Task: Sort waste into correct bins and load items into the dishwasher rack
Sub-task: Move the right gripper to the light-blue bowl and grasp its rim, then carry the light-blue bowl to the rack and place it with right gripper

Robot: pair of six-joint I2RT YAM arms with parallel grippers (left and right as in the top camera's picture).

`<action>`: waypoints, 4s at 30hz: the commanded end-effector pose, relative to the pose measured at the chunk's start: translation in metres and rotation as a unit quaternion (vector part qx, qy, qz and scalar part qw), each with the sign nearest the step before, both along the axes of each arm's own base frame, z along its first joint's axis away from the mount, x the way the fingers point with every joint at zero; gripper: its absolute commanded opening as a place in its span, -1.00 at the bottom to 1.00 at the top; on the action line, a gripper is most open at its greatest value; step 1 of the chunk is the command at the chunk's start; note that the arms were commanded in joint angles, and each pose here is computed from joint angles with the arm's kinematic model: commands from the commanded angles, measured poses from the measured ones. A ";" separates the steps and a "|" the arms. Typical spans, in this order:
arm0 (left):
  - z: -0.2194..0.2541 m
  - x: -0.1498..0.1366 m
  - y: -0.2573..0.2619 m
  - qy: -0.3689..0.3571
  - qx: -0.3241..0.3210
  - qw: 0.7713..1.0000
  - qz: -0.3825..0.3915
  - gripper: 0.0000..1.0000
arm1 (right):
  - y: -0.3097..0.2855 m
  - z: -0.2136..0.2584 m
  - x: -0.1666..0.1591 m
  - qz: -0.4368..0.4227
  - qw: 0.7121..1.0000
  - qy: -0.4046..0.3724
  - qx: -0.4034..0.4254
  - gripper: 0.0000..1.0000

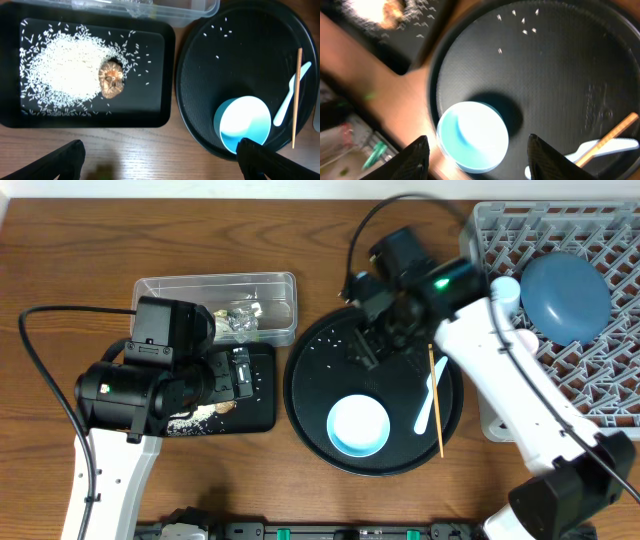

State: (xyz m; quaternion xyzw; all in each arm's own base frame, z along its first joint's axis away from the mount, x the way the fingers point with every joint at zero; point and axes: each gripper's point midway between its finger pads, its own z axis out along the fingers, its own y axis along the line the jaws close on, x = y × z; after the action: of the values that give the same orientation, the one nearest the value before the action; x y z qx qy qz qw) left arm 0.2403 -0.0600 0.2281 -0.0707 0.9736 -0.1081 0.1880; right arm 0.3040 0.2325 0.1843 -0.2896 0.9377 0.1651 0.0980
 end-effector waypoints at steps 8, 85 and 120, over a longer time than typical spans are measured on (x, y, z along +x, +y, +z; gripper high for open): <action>0.001 0.000 0.002 -0.002 0.006 1.000 0.001 0.95 | 0.010 -0.083 -0.003 -0.007 0.999 -0.020 -0.030 0.13; 0.001 0.000 0.002 -0.002 0.006 1.000 0.001 0.96 | -0.592 0.021 -0.059 -0.732 0.456 -0.092 -0.497 -0.97; 0.001 0.000 0.002 -0.002 0.006 1.000 0.001 0.96 | -0.517 -0.028 0.086 -0.592 0.602 -0.171 -0.508 -0.98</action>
State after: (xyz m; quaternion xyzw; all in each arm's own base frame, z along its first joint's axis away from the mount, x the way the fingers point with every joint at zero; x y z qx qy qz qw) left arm 0.2402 -0.0601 0.2280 -0.0707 0.9737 -0.1083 0.1878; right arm 0.3809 -0.2922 0.1651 0.3215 0.7856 -0.4997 0.1724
